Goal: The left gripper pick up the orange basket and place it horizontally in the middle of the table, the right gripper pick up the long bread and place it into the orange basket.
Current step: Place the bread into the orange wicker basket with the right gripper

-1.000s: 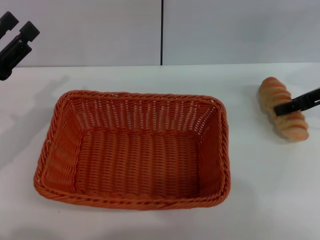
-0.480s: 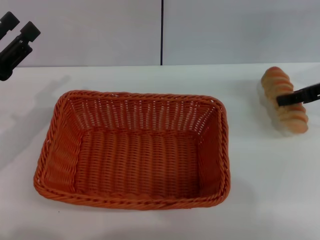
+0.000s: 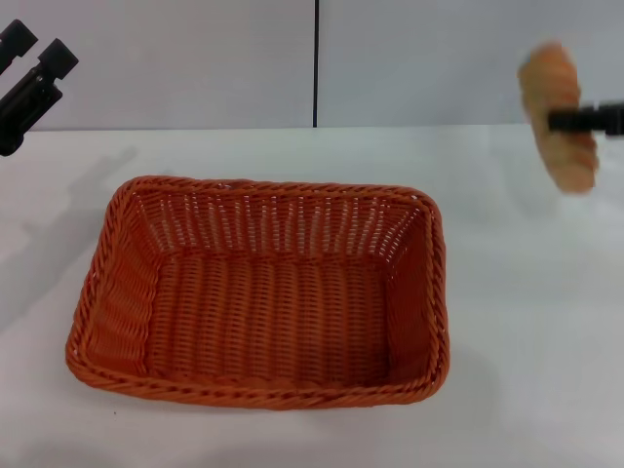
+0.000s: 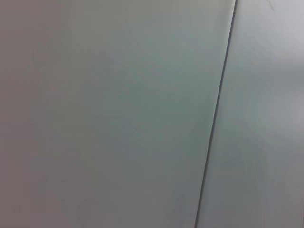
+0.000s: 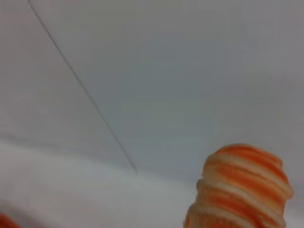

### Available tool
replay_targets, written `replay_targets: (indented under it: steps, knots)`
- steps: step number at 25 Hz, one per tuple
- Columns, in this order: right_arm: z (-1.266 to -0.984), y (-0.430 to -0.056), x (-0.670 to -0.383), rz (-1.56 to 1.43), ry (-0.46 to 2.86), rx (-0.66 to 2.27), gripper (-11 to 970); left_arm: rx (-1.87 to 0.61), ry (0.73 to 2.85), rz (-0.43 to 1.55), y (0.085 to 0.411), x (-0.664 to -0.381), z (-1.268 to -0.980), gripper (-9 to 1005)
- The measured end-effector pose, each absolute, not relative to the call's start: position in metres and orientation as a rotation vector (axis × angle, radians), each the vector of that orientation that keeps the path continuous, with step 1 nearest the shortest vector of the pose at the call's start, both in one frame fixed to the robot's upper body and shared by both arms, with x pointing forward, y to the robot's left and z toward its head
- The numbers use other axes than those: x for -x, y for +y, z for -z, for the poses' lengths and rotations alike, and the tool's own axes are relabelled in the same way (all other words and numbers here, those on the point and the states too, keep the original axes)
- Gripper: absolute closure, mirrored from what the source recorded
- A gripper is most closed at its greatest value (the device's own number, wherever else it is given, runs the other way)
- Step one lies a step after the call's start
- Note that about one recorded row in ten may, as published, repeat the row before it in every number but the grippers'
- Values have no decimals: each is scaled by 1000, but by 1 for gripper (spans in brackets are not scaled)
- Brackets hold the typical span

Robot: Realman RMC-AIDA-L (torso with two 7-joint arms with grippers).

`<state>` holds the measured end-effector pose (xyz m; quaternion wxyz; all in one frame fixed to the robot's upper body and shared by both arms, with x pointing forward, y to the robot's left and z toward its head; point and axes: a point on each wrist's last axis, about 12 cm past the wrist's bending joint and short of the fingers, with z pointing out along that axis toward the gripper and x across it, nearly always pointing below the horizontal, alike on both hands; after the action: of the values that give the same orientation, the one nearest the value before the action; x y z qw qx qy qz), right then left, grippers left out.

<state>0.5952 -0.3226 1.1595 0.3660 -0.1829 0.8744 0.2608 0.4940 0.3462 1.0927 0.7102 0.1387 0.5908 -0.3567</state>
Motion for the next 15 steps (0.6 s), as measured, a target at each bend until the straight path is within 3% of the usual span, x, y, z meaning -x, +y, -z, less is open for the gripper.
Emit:
replay_targets:
  steps: [6,15]
  knots:
    - [-1186,-311,-580,-913,1744,458,592,-323,1299,797,344,-492,-1093,283]
    - [-1186,-260,-579,-1251,1459,628,647,-319,1298,806,342,-492,-1091,283]
